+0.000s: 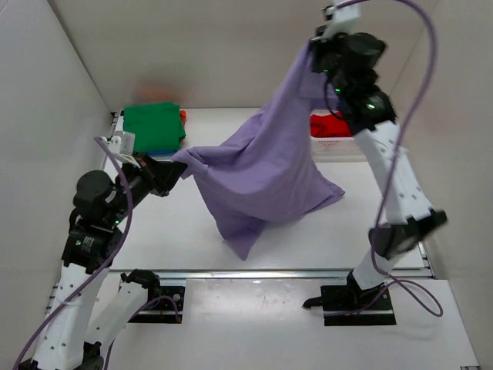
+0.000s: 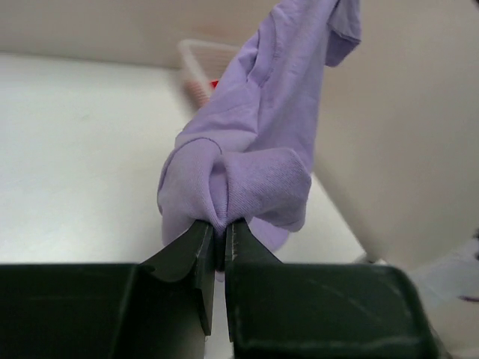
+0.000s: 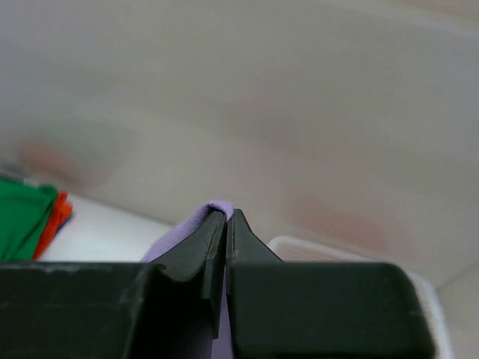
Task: Fold and stack the t-shirts
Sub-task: Flatten out the tshirt
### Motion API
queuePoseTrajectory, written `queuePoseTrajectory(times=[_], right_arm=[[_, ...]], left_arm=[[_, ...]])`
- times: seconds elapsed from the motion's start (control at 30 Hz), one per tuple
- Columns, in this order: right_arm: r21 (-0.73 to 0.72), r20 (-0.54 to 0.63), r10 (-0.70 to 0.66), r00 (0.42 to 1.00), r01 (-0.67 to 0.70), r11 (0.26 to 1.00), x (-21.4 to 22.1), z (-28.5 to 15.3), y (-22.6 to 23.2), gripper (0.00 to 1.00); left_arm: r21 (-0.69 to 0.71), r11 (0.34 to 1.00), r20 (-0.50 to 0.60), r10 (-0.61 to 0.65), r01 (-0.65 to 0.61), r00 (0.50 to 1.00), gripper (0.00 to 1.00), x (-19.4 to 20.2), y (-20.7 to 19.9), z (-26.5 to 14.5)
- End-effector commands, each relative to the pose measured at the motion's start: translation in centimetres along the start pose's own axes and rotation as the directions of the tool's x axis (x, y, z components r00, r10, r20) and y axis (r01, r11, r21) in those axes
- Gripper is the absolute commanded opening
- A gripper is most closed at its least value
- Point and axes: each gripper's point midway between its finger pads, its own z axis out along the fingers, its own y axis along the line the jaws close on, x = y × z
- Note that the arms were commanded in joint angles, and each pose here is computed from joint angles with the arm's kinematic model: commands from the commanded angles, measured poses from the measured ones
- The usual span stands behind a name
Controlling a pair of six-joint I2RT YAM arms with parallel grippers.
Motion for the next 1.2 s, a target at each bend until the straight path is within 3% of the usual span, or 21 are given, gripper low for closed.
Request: queuePoseTrajectory(times=[0.0, 0.03, 0.07, 0.1, 0.17, 0.2, 0.23, 0.4, 0.43, 0.5, 0.53, 0.6, 0.7, 0.8, 1.0, 1.17], right_arm=[[-0.114, -0.112, -0.003, 0.994, -0.010, 0.993, 7.2, 5.6, 4.2, 0.00], [-0.104, -0.154, -0.007, 0.988, -0.010, 0.995, 9.5, 6.6, 4.5, 0.04], [-0.076, -0.188, -0.012, 0.982, -0.002, 0.997, 11.0, 7.1, 4.1, 0.19], [-0.053, -0.212, -0.018, 0.977, 0.007, 0.999, 12.1, 7.3, 3.9, 0.42], [-0.053, -0.240, -0.023, 0.971, 0.011, 0.999, 13.2, 7.1, 3.0, 0.63], [-0.072, -0.255, -0.015, 0.967, -0.004, 0.997, 13.3, 6.3, 3.2, 0.68], [-0.125, -0.305, -0.008, 0.952, -0.032, 0.992, 14.1, 4.4, 3.8, 0.67], [-0.348, -0.481, -0.080, 0.873, -0.106, 0.932, 20.9, -6.8, 13.3, 0.36], [-0.393, -0.483, -0.090, 0.871, -0.124, 0.911, 20.8, -9.2, 15.4, 0.35], [-0.442, -0.605, -0.111, 0.788, -0.218, 0.870, 26.9, -15.0, 19.2, 0.31], [-0.452, -0.663, -0.072, 0.745, -0.322, 0.832, 28.4, -18.1, 21.7, 0.29], [-0.461, -0.723, -0.068, 0.688, -0.406, 0.789, 31.0, -22.4, 24.5, 0.27], [-0.458, -0.819, -0.111, 0.563, -0.525, 0.717, 35.6, -30.1, 28.2, 0.36], [-0.484, -0.827, -0.166, 0.537, -0.530, 0.696, 37.7, -33.1, 30.9, 0.50], [-0.484, -0.849, -0.224, 0.479, -0.532, 0.695, 40.0, -34.6, 33.8, 0.68], [-0.451, -0.870, -0.242, 0.429, -0.495, 0.743, 42.3, -35.5, 34.9, 0.74]], left_arm=[[-0.330, 0.944, 0.037, 0.014, -0.001, 0.999, 0.00, 1.7, 8.5, 1.2], [-0.396, 0.918, 0.053, 0.024, -0.001, 0.998, 0.00, 1.5, 10.2, 0.9], [-0.417, 0.909, 0.031, 0.019, -0.004, 0.999, 0.00, 2.5, 11.2, 1.1], [-0.459, 0.888, 0.031, 0.023, -0.006, 0.999, 0.00, 3.0, 12.5, 0.6], [-0.504, 0.864, 0.056, 0.029, 0.003, 0.998, 0.00, 3.2, 13.7, 0.1], [-0.534, 0.846, 0.070, 0.034, 0.008, 0.997, 0.00, 3.5, 14.5, -0.4], [-0.561, 0.827, 0.080, 0.026, 0.023, 0.996, 0.00, 4.2, 15.3, -0.6], [-0.567, 0.824, 0.010, -0.023, 0.024, 1.000, 0.00, 7.4, 16.8, 0.3], [-0.568, 0.822, 0.001, -0.034, 0.028, 0.999, 0.00, 7.8, 16.9, 0.3], [-0.569, 0.821, -0.005, -0.052, 0.040, 0.999, 0.00, 8.9, 17.4, 0.3], [-0.558, 0.828, -0.011, -0.065, 0.047, 0.998, 0.00, 9.4, 17.2, 0.3], [-0.561, 0.826, -0.010, -0.072, 0.054, 0.997, 0.00, 9.8, 17.3, 0.2], [-0.563, 0.825, -0.058, -0.090, 0.042, 0.994, 0.00, 11.1, 17.5, 0.1], [-0.559, 0.828, -0.086, -0.107, 0.041, 0.990, 0.00, 12.3, 17.7, 0.2], [-0.554, 0.831, -0.089, -0.126, 0.057, 0.988, 0.00, 13.3, 17.8, -0.2], [-0.537, 0.841, -0.082, -0.128, 0.064, 0.988, 0.00, 13.4, 17.4, -0.2]])
